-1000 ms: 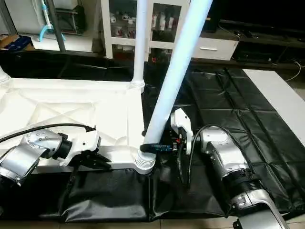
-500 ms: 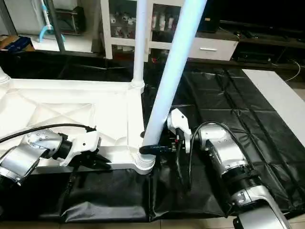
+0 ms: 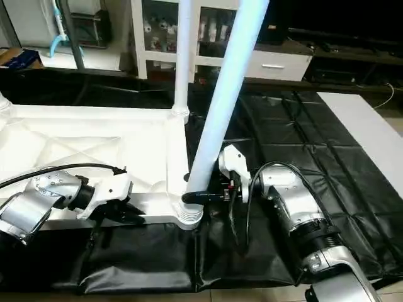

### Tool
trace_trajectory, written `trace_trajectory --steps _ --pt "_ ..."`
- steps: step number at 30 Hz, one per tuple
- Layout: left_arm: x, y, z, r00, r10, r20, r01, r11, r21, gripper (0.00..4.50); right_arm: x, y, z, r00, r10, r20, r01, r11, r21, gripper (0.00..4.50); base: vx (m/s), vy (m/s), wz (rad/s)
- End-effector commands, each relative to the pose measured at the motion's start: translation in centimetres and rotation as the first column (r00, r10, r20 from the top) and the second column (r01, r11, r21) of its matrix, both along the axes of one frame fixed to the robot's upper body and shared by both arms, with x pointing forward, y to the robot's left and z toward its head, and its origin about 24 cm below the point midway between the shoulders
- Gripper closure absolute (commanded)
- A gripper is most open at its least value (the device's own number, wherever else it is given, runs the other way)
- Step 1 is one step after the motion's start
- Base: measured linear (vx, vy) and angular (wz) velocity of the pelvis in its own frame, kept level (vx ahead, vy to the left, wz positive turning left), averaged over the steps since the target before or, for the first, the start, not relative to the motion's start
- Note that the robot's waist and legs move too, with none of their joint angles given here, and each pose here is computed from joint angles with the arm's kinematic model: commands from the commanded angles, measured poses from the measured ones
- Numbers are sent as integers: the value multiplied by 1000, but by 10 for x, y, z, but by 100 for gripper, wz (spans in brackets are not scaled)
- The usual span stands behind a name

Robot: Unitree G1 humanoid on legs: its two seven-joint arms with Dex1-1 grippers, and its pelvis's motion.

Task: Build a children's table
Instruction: Insert table leg to table base

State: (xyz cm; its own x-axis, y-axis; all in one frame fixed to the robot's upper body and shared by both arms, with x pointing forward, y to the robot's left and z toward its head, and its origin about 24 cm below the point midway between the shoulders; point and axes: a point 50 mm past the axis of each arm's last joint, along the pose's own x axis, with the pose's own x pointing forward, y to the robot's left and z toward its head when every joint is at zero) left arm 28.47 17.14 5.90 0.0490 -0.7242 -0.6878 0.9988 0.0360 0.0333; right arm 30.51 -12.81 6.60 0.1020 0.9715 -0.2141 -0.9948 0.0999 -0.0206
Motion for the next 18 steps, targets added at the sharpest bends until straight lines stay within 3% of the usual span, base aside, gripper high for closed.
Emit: trace_trajectory --steps 1,2,3,5,6,9,10,15,18 --pt "1 -25 9 994 -99 47 101 995 -27 450 -9 -10 -57 986 -164 -17 149 931 -334 266 0 0 0" --pt "5 -25 9 996 -48 74 49 999 -18 450 -3 -15 -62 961 -277 18 265 896 -356 265 0 0 0" --pt "15 -27 9 990 84 112 -80 996 -41 450 8 -26 -69 865 -498 64 484 795 -364 265 -75 1 -4" --pt "21 -33 14 972 214 96 -205 974 -99 450 19 -40 -72 694 -715 83 697 638 -329 263 -75 5 -5" --pt "22 -35 16 964 252 90 -241 964 -114 450 21 -44 -73 637 -767 82 746 585 -319 260 -49 34 -19" --pt "29 -46 23 918 389 74 -373 912 -171 450 25 -62 -74 395 -905 159 899 345 -271 256 -41 50 -18" --pt "30 -49 25 903 423 69 -406 896 -180 450 25 -65 -74 350 -919 180 919 299 -259 254 -23 59 -11" --pt "33 -53 27 882 460 103 -439 881 -173 450 25 -59 -77 266 -947 179 950 226 -217 249 0 0 0" --pt "33 -53 26 882 458 109 -439 884 -160 450 26 -56 -76 247 -952 183 957 210 -201 248 0 0 0"
